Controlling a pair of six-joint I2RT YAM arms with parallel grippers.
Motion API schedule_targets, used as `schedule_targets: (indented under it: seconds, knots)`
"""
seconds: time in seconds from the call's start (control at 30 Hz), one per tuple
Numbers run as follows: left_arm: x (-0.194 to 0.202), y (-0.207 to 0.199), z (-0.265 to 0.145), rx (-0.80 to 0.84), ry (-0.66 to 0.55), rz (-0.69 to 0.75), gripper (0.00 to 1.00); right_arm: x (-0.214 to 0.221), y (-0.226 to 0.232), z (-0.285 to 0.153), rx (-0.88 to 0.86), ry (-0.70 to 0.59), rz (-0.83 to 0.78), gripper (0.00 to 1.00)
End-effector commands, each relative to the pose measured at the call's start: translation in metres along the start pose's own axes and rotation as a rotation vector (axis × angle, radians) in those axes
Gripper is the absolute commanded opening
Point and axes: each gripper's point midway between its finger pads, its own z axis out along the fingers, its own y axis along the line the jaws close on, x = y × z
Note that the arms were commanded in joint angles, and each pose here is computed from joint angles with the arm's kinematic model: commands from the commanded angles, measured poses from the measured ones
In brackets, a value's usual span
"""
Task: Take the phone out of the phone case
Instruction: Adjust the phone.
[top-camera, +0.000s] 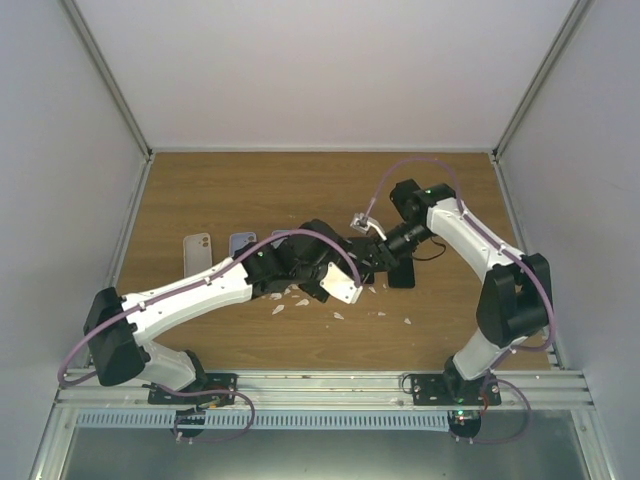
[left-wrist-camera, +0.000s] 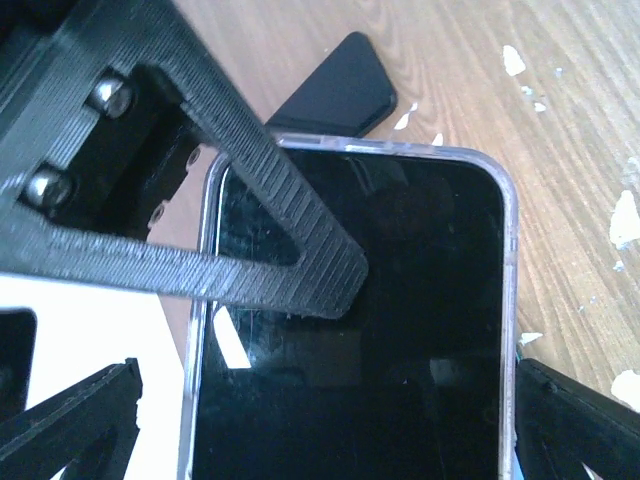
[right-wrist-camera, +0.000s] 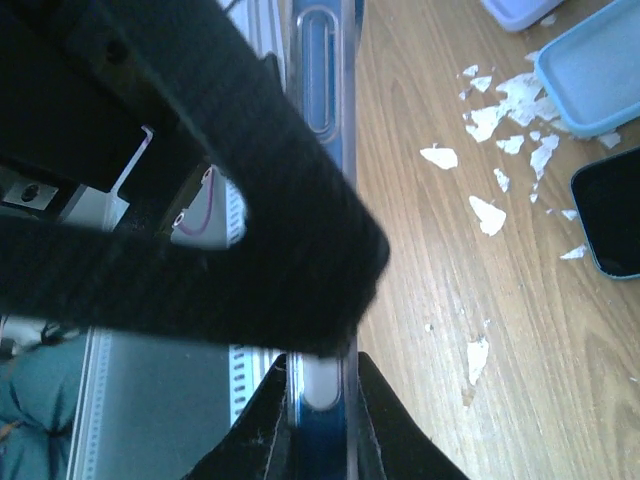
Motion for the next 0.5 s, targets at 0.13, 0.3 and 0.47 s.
schedule_targets:
  seconds: [0.13,0.3,0.47]
  knots:
    - [0.014,0.122,-0.085,-0.286,-0.098,-0.401,0.99,-0.067,0.018,-0.057,0.019,-0.291,-0.137,0.01]
    - [0.026,0.142,-0.121,-0.298,-0.227,-0.641,0.99,-0.093,0.026,-0.088,0.056,-0.426,-0.216,0.0]
    - [0.045,0.15,-0.146,-0.257,-0.418,-0.95,0.99,-0.118,0.049,-0.111,0.058,-0.531,-0.297,0.0]
